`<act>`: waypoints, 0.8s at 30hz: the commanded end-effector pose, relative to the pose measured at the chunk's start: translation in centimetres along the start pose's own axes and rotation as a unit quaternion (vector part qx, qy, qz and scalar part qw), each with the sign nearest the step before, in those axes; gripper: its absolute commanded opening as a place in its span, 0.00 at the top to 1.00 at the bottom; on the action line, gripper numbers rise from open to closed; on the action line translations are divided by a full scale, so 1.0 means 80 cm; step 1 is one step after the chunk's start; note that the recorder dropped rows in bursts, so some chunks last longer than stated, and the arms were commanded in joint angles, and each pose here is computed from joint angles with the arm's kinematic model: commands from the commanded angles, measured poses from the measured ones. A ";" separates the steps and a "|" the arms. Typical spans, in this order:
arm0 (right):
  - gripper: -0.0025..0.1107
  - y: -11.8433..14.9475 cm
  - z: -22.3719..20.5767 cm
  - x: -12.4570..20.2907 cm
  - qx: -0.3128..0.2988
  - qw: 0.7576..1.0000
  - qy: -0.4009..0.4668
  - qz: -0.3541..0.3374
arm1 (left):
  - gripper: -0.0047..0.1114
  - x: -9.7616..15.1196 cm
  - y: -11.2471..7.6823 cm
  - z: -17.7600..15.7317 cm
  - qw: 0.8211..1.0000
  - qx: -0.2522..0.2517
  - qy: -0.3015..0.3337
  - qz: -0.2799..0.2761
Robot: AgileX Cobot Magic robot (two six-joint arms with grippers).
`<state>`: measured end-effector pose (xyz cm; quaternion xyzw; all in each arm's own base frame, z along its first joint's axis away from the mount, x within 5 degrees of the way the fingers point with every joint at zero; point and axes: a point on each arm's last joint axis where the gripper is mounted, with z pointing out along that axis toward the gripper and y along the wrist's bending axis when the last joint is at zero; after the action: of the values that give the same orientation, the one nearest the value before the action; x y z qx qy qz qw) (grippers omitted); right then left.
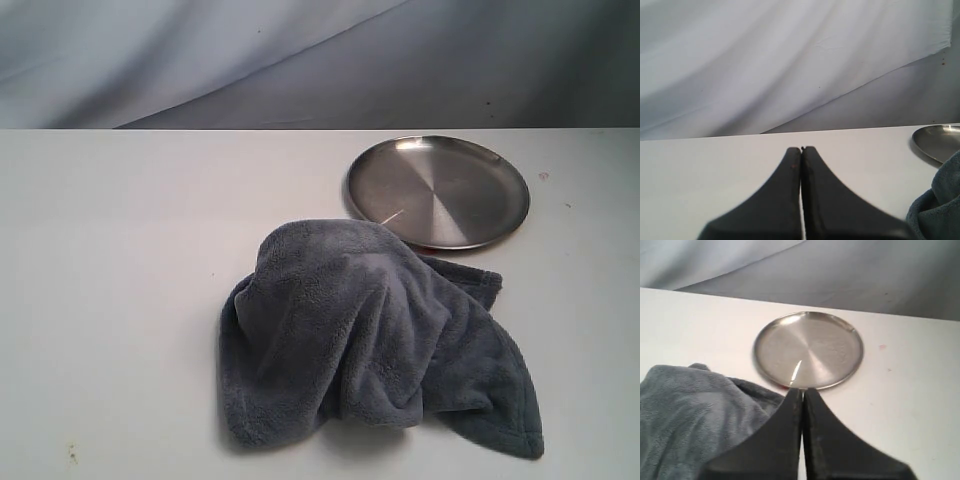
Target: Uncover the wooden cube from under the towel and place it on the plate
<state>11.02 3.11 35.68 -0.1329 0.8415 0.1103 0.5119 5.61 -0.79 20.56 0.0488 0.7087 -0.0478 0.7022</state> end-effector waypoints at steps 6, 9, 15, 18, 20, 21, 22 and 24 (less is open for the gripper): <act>0.98 -0.026 0.155 -0.019 -0.103 0.987 0.109 0.049 | 0.96 0.000 0.000 0.000 1.000 -0.001 -0.005 -0.002; 0.98 -0.020 0.176 -0.015 -0.108 0.987 0.115 0.033 | 0.96 0.000 0.000 0.000 1.000 -0.001 -0.005 -0.002; 0.98 0.002 0.187 -0.019 -0.102 0.989 0.099 0.028 | 0.96 0.000 0.000 0.000 1.000 -0.001 -0.005 -0.002; 0.98 0.013 0.197 -0.015 -0.083 0.990 0.108 0.035 | 0.96 0.000 0.000 0.000 1.000 -0.001 -0.005 -0.002; 0.98 0.026 0.207 -0.009 -0.075 0.989 0.120 0.032 | 0.96 0.000 0.000 0.000 1.000 -0.001 -0.005 -0.002; 0.98 0.034 0.213 -0.006 -0.070 0.989 0.127 0.030 | 0.96 0.000 0.000 0.000 1.000 -0.001 -0.005 -0.002; 0.98 0.040 0.219 -0.002 -0.068 0.989 0.132 0.029 | 0.96 0.000 0.000 0.000 1.000 -0.001 -0.005 -0.002; 0.98 0.061 0.231 0.004 -0.073 0.988 0.132 0.023 | 0.96 0.000 0.000 0.000 1.000 -0.001 -0.005 -0.002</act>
<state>24.45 11.85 27.88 -0.1675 0.8955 0.1653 0.3778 5.61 -0.79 20.56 0.0488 0.7087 -0.0478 0.7022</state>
